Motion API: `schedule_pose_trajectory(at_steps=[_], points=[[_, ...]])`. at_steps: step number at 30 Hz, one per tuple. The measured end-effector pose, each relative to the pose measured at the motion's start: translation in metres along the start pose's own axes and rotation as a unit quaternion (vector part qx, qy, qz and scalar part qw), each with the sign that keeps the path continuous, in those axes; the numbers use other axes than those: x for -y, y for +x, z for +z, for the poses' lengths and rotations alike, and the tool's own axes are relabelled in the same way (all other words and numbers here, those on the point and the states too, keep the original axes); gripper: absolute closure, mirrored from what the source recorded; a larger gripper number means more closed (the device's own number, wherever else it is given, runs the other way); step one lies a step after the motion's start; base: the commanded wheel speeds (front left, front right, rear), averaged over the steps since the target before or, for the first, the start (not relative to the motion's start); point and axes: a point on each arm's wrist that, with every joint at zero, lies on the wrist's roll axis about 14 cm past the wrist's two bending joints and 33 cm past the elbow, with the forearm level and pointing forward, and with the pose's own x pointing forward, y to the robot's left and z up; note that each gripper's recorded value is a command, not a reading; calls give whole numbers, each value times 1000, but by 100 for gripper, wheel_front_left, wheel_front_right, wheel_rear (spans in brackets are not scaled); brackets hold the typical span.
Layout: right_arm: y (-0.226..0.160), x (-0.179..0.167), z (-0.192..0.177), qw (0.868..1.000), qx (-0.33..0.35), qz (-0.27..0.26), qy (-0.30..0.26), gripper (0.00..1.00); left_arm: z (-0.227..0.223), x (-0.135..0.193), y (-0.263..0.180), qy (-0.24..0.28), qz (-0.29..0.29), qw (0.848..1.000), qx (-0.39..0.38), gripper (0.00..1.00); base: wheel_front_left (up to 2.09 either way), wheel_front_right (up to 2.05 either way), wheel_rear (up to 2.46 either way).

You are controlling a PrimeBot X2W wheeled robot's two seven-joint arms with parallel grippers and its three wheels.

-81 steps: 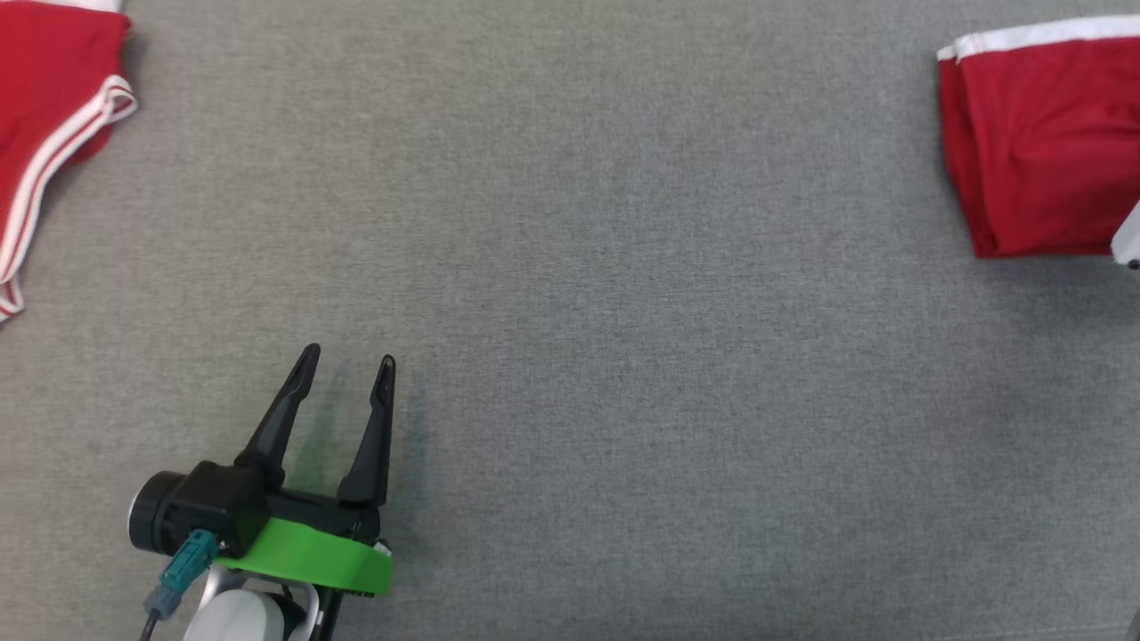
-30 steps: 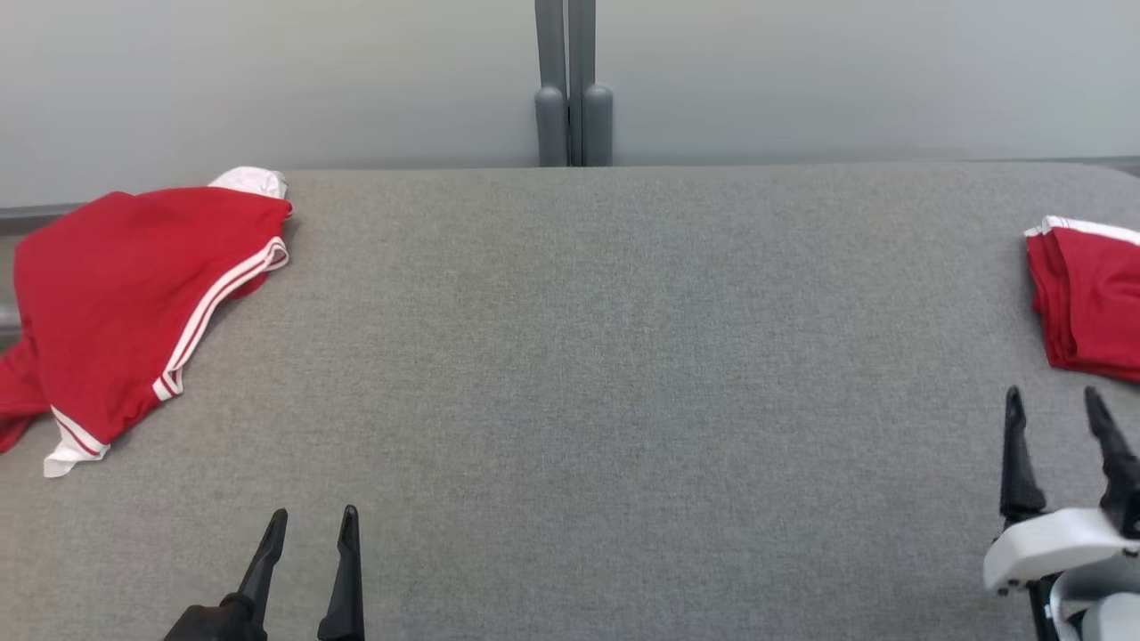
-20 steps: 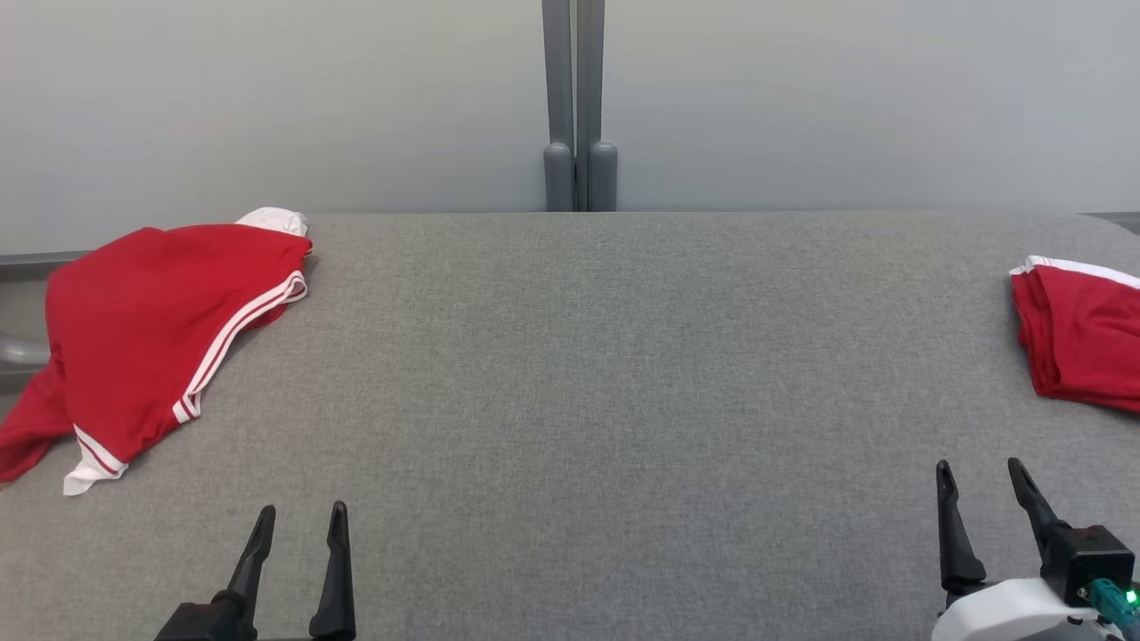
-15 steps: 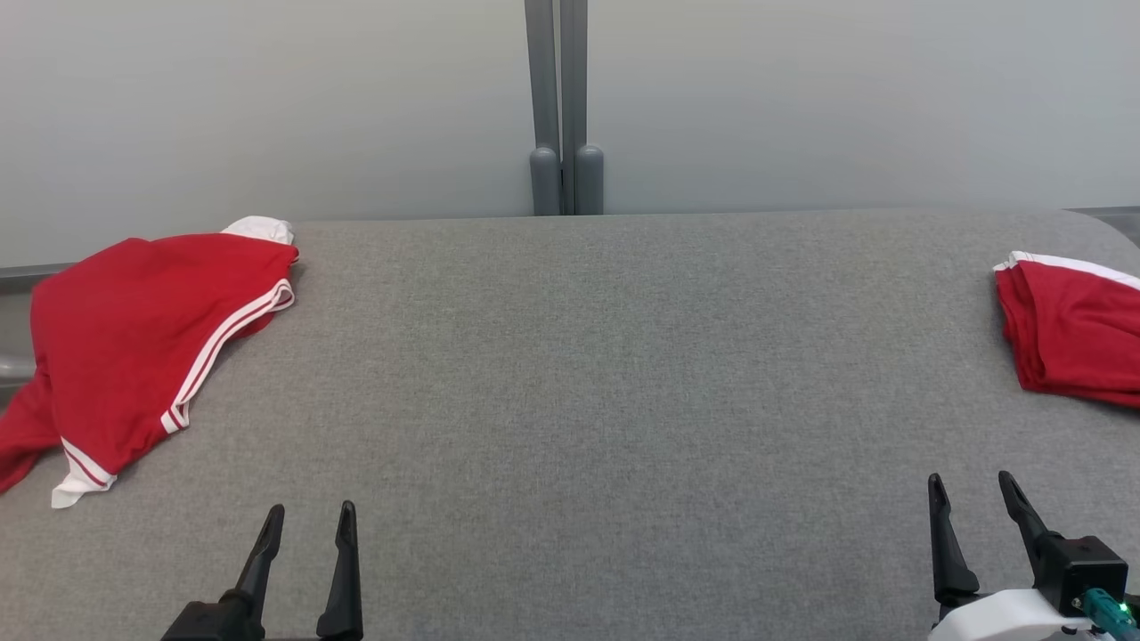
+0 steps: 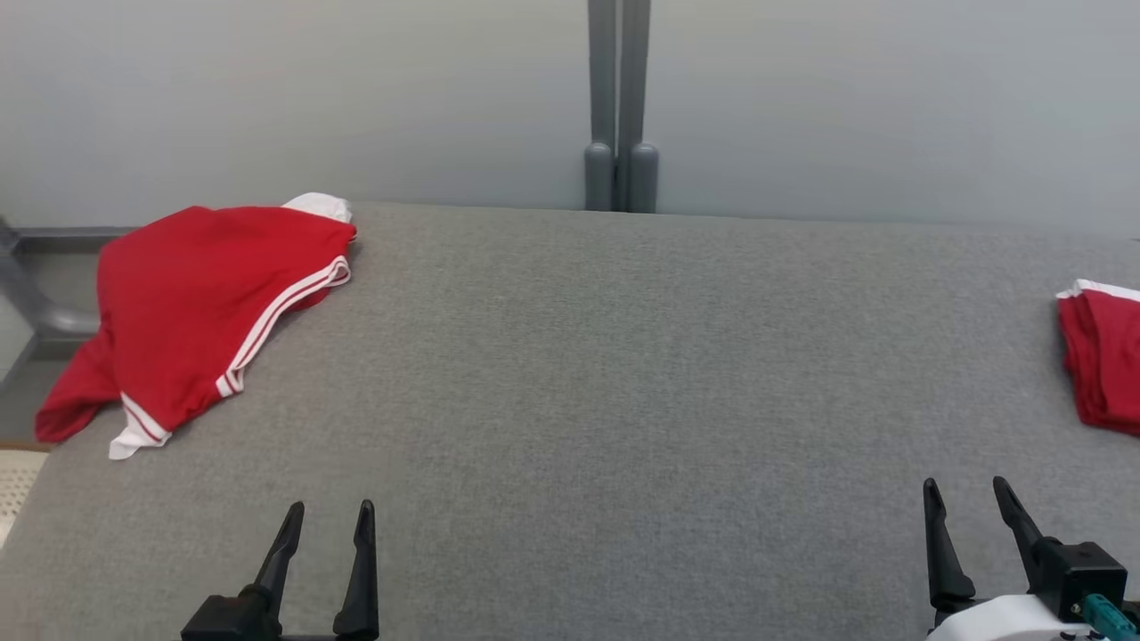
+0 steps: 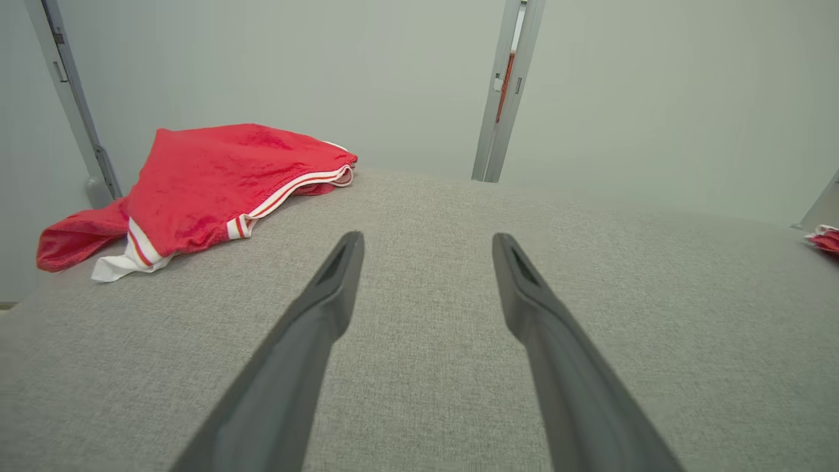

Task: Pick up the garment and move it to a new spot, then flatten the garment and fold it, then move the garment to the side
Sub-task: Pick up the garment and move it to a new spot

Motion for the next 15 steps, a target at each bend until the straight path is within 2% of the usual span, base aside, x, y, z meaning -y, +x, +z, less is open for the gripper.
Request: schedule_pose_trajectory(at_steps=[6,12,15], points=[[20,-48,-1,997,-3,74,9,0,3,-38,-28,0,70,998,7,0,0,0,0],[45,-122,11,984,12,178,16,0,13,-92,-75,4,175,984,26,0,0,0,0],[51,-146,11,977,11,211,17,0,18,-105,-90,7,204,978,35,0,0,0,0]])
